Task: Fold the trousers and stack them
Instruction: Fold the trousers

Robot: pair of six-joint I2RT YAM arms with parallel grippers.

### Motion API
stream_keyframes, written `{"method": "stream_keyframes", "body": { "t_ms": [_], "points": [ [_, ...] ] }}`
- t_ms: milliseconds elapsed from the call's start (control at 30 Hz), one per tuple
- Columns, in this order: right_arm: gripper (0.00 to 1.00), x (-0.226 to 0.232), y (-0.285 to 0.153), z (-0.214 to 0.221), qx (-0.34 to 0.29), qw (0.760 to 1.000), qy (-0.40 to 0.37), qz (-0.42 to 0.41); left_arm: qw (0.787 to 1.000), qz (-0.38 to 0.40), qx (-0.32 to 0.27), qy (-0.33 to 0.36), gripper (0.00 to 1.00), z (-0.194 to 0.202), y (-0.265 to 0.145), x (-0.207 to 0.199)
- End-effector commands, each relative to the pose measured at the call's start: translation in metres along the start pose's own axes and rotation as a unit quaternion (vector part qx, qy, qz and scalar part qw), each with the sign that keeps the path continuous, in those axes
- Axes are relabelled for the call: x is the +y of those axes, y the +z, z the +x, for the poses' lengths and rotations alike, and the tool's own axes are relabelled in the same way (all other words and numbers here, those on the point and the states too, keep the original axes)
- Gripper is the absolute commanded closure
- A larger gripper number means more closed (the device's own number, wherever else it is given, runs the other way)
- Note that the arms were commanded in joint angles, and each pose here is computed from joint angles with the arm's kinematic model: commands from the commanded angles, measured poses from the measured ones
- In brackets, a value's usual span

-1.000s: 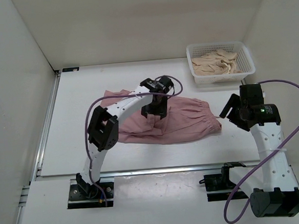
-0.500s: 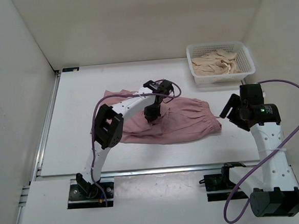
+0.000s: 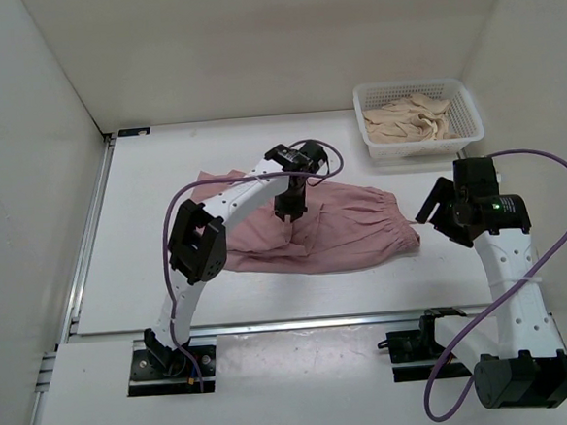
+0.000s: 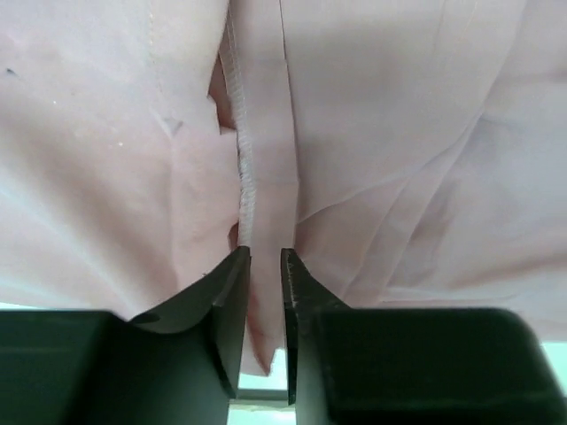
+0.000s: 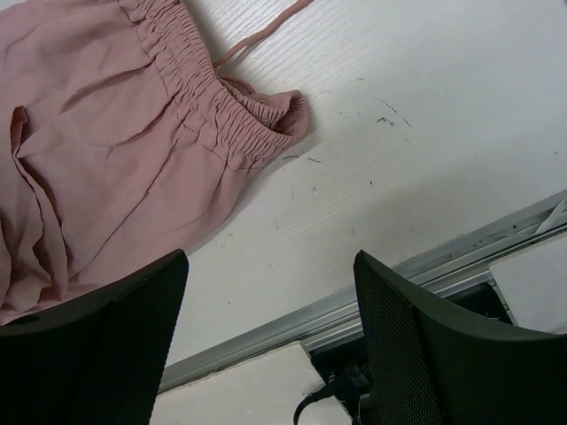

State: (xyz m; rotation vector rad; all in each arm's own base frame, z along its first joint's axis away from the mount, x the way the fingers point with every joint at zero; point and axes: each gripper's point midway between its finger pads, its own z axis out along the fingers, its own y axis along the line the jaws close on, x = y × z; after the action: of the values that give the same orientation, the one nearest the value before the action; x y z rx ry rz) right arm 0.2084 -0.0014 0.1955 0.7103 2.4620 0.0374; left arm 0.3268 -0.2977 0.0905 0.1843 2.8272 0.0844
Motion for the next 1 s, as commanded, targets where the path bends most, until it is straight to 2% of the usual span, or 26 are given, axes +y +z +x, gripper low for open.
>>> {"method": "stream_keyframes", "body": {
  "t_ms": [0,33,67,100,133,167,233,333,367,500,533,600,633,700,733,833,967],
  "points": [
    [0.20,0.004,-0.001,-0.007,-0.013,1.000,-0.004,-0.011,0.995,0.025,-0.073,-0.063,0.69,-0.040,-0.033,0.007],
    [0.20,0.004,-0.001,-0.007,-0.013,1.000,-0.004,-0.011,0.994,0.020,-0.079,-0.076,0.66,-0.047,-0.027,0.009],
    [0.20,0.005,-0.001,-0.006,-0.010,1.000,-0.004,-0.015,0.992,0.016,-0.082,-0.092,0.39,-0.056,-0.031,0.012],
    [0.20,0.005,-0.001,-0.006,-0.010,1.000,-0.004,-0.015,0.993,-0.001,-0.075,-0.096,0.28,-0.059,-0.019,0.017],
    [0.20,0.005,-0.001,-0.006,-0.010,1.000,-0.004,-0.015,0.991,-0.004,-0.079,-0.104,0.18,-0.063,-0.017,0.016],
    [0.20,0.005,-0.001,-0.006,-0.010,1.000,-0.004,-0.015,0.990,-0.005,-0.079,-0.113,0.14,-0.067,-0.014,0.018],
    [0.20,0.005,-0.001,-0.006,-0.010,1.000,-0.004,-0.015,0.989,-0.011,-0.075,-0.124,0.14,-0.071,-0.001,0.021],
    [0.20,0.003,-0.001,-0.005,-0.009,1.000,-0.004,-0.008,0.989,-0.003,-0.053,-0.135,0.22,-0.073,0.020,0.023],
    [0.20,0.003,-0.001,-0.005,-0.009,1.000,-0.004,-0.008,0.989,0.003,-0.053,-0.141,0.34,-0.076,0.019,0.025],
    [0.20,0.001,-0.003,-0.006,-0.015,1.000,-0.008,-0.007,0.991,0.009,-0.046,-0.126,0.62,-0.075,0.022,0.022],
    [0.20,0.001,-0.003,-0.006,-0.015,1.000,-0.008,-0.007,0.991,0.009,-0.046,-0.126,0.63,-0.075,0.022,0.022],
    [0.20,0.001,-0.003,-0.006,-0.015,1.000,-0.008,-0.007,0.991,0.016,-0.057,-0.124,0.60,-0.079,0.011,0.024],
    [0.20,0.001,-0.003,-0.006,-0.015,1.000,-0.008,-0.007,0.990,0.016,-0.057,-0.124,0.46,-0.078,0.008,0.025],
    [0.20,0.001,-0.003,-0.006,-0.015,1.000,-0.008,-0.007,0.989,0.023,-0.067,-0.127,0.36,-0.081,0.000,0.025],
    [0.20,0.002,-0.003,-0.005,-0.012,1.000,-0.009,-0.011,0.989,0.024,-0.068,-0.127,0.25,-0.080,-0.004,0.026],
    [0.20,0.002,-0.003,-0.005,-0.012,1.000,-0.009,-0.011,0.991,0.020,-0.065,-0.116,0.25,-0.079,0.003,0.026],
    [0.20,0.008,-0.006,-0.006,-0.011,1.000,-0.003,-0.025,0.995,-0.003,-0.039,-0.093,0.36,-0.069,0.027,0.028]
  ]
}}
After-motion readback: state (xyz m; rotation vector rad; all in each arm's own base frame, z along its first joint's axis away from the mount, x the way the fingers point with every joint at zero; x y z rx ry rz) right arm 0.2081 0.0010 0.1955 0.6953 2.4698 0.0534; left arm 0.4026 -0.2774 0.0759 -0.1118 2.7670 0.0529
